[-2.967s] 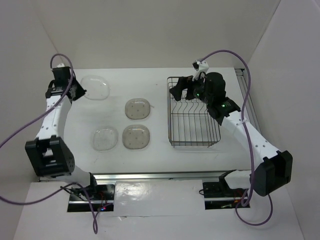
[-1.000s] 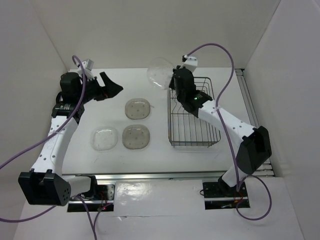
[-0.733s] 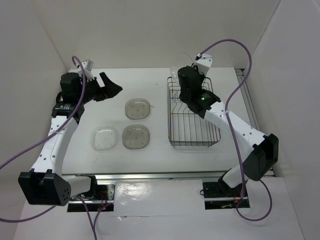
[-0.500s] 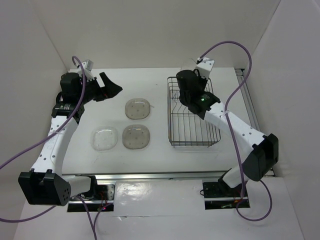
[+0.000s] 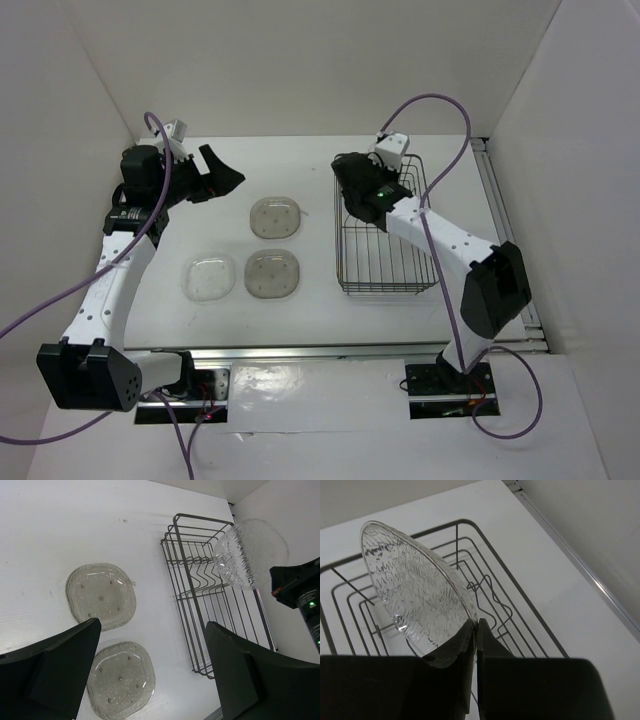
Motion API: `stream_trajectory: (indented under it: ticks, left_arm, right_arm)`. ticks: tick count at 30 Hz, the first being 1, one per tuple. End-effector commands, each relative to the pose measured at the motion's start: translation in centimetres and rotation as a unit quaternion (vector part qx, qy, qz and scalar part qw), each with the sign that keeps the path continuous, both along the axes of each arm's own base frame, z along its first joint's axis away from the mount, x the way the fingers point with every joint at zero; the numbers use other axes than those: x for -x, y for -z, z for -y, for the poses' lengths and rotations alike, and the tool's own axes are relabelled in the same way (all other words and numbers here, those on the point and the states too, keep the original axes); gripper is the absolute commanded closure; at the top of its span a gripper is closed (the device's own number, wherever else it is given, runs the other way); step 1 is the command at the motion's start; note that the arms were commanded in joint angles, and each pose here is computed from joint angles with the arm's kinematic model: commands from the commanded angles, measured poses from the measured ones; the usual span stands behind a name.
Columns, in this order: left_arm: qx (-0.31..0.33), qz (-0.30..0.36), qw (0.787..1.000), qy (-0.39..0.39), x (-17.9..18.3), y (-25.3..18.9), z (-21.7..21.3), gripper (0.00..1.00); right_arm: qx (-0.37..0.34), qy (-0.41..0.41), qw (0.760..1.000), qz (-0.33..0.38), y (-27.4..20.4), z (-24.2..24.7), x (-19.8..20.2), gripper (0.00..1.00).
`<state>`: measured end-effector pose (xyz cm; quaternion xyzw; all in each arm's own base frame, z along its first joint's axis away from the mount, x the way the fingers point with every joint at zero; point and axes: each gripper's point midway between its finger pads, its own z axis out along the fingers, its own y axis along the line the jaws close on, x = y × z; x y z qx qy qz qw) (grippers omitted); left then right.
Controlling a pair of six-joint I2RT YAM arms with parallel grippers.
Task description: Load the plates into the dish rack
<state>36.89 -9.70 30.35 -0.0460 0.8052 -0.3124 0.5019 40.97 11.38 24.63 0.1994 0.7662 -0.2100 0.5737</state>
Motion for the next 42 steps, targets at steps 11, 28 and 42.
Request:
stream_trajectory:
  ticks: [11, 28, 42]
  left_arm:
    - [0.003, 0.019, 1.0, 0.012, -0.3, -1.4, 0.4, 0.0]
    - [0.01, 0.022, 1.0, 0.02, -0.1, -1.7, 0.7, 0.0]
    - [0.011, 0.017, 0.999, 0.025, -0.2, -1.4, 0.8, 0.0]
  right_arm:
    - [-0.022, 0.057, 0.997, 0.041, -0.2, -2.4, -0.2, 1.0]
    - [-0.012, 0.093, 0.995, 0.034, 1.7, -2.3, -0.3, 1.0]
    - [-0.014, 0.081, 0.996, 0.019, 3.6, -3.4, -1.3, 1.0]
